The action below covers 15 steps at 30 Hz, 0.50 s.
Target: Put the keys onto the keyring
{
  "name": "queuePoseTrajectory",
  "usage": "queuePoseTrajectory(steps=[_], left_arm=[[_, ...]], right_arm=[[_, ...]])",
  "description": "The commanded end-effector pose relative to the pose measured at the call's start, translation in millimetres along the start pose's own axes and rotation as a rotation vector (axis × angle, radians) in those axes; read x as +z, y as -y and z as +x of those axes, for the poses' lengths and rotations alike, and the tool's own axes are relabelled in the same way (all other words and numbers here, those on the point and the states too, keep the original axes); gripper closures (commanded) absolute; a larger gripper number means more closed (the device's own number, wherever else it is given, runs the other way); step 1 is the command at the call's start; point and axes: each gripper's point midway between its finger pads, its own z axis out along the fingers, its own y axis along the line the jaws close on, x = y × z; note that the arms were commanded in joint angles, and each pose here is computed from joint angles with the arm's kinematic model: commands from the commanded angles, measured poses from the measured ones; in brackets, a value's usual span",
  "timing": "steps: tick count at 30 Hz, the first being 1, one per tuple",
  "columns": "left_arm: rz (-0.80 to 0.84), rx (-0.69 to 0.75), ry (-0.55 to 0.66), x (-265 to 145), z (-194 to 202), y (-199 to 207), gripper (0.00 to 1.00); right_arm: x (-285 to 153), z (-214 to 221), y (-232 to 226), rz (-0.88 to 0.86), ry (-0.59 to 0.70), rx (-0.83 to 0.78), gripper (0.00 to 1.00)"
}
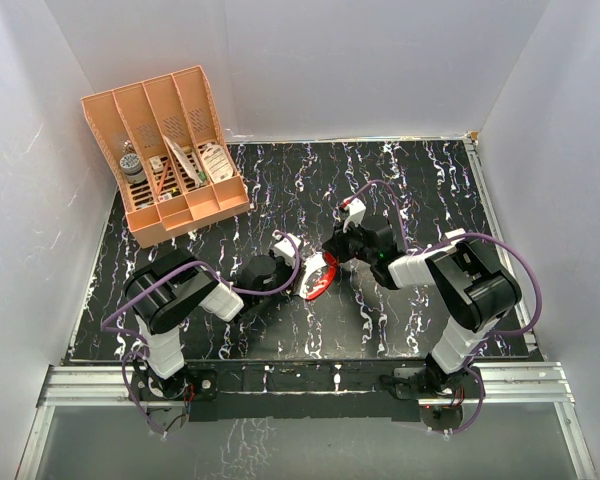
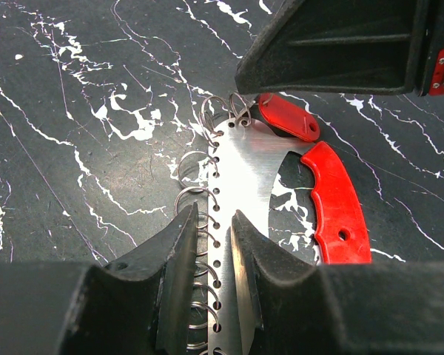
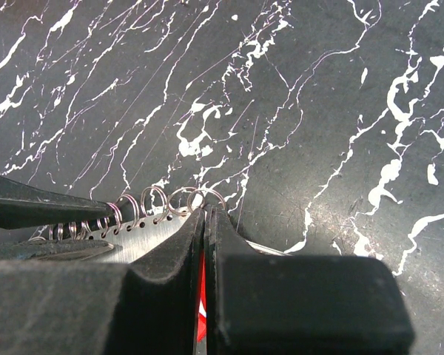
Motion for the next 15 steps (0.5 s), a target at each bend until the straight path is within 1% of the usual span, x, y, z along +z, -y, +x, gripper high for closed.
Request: queuePoseTrajectory(steps=[1, 15], left_arm=[[-0.001, 0.007, -0.022, 1.5, 4.4, 0.0, 0.76], [-0.001, 0.008, -0.020, 1.1, 3.8, -0.1, 0.76]], right_arm=[[9.0, -33.0, -3.3, -0.023, 0.094, -0.036, 1.00], [8.8, -29.3, -3.7, -0.027, 0.079, -0.035, 1.00]])
